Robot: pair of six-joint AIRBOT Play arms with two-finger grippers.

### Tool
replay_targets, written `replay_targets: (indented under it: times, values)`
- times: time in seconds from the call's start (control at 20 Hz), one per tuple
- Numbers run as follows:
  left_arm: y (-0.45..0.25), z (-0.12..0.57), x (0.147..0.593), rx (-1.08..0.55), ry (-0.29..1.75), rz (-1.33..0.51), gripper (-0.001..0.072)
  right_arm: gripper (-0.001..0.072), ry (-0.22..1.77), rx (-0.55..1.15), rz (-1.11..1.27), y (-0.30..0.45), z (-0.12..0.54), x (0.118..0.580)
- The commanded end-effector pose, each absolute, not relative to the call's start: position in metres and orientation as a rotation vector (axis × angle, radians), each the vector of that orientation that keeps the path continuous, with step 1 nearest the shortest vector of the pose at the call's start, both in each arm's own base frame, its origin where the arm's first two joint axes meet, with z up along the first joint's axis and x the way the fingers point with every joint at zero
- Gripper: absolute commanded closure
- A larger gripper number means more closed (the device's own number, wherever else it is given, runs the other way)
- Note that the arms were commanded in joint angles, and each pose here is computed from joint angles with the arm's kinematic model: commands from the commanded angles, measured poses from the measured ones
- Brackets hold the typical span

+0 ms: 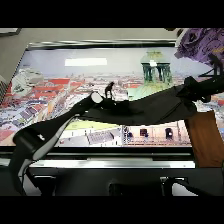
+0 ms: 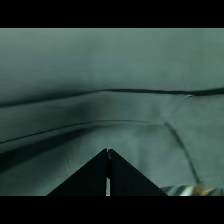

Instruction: Fold the clothes and pants, and hang the long-sleeved shirts on hangers.

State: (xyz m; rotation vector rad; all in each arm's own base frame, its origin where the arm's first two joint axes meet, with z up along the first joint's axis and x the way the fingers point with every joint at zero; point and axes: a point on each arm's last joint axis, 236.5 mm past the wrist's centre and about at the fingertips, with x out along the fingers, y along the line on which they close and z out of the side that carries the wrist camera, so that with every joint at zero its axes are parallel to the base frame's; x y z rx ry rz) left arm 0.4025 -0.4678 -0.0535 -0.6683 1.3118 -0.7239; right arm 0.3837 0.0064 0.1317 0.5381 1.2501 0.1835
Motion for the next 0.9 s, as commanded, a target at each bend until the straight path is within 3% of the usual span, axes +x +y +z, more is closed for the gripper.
replay_targets:
  times: [0.0,0.45,0.6,0.85]
  values:
    - [-0.535,-0.055,0.377,-0.74,1.371,-0.811,0.0687,0.0677,1.222,0.521,0.163,0.004,0.153,0.378]
    - [-0.578,-0.058,0.367,-0.823,1.401,-0.85,0.0687,0.0677,1.143,0.502,0.145,-0.001,0.184,0.387]
    - [-0.545,-0.051,0.389,-0.783,1.414,-0.84,0.0689,0.0677,1.118,0.512,0.15,0.0,0.185,0.394]
    - [-0.417,-0.023,0.447,-0.479,1.382,-0.703,0.0689,0.0677,1.105,0.567,0.266,0.043,0.184,0.415]
